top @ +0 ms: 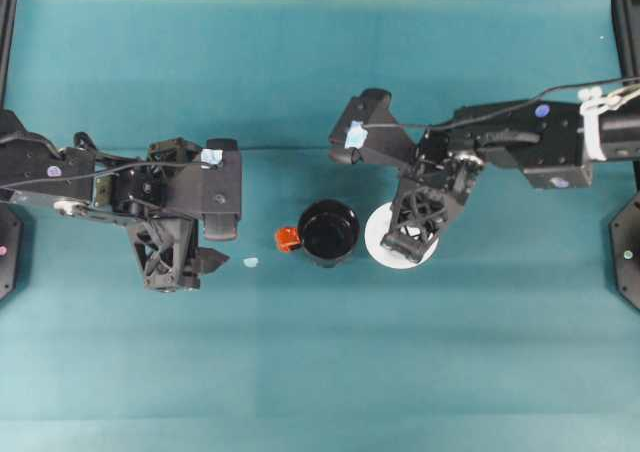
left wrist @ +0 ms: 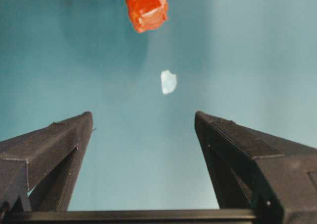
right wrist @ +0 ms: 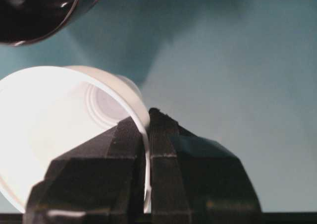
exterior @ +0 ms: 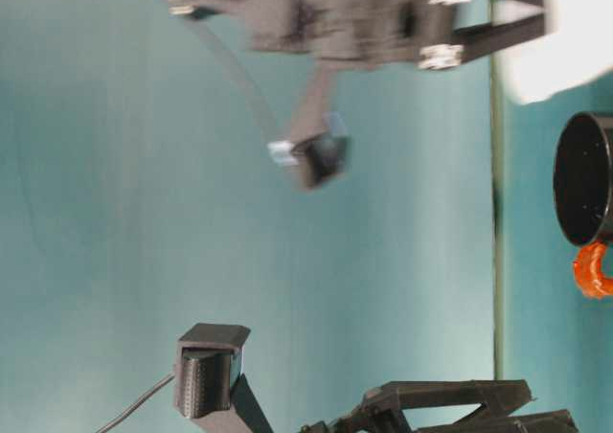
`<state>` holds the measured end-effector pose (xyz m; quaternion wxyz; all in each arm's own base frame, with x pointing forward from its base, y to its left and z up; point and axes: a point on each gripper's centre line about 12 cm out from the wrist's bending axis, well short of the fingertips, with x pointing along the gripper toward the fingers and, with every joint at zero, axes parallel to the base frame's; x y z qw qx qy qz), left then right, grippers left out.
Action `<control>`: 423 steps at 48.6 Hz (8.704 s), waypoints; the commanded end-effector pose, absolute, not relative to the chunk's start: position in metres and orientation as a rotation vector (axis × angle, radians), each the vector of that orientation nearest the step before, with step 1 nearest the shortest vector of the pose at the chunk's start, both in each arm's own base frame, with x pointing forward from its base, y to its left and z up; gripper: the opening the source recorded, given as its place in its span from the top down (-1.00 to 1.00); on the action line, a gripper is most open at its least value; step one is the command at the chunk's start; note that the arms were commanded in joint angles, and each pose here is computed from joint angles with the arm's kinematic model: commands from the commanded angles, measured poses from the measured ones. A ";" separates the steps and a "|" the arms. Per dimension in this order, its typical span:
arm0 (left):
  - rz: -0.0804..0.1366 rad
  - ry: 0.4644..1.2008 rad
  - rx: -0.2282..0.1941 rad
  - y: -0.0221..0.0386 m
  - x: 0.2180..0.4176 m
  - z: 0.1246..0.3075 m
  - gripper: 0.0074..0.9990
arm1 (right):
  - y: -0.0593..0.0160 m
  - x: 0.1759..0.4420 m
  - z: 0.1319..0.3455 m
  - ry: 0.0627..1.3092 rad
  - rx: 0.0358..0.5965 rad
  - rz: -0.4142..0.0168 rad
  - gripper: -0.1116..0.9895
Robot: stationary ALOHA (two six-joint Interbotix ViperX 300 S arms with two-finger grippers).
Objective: Put the paper cup into the moved red handle cup holder.
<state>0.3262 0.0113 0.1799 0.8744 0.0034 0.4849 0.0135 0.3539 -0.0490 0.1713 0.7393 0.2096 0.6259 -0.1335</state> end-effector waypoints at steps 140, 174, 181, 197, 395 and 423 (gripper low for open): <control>0.054 0.927 -0.043 0.0101 0.314 0.203 -0.82 | -0.0549 0.382 0.274 0.979 0.314 -0.258 -0.80; 0.084 0.859 -0.108 0.0101 0.303 0.215 -0.81 | -0.0347 0.285 0.302 0.527 0.194 -0.163 -0.78; 0.085 0.845 -0.108 0.0111 0.304 0.215 -0.81 | -0.0320 0.273 0.294 0.504 0.129 -0.140 -0.78; 0.088 0.848 -0.109 0.0120 0.303 0.214 -0.81 | -0.0293 0.266 0.276 0.551 0.129 -0.135 -0.78; 0.070 0.851 -0.105 0.0059 0.313 0.201 -0.81 | -0.0280 0.243 0.237 0.601 0.154 -0.145 -0.78; 0.064 0.845 -0.096 0.0051 0.292 0.201 -0.81 | -0.0282 0.236 0.228 0.638 0.155 -0.151 -0.78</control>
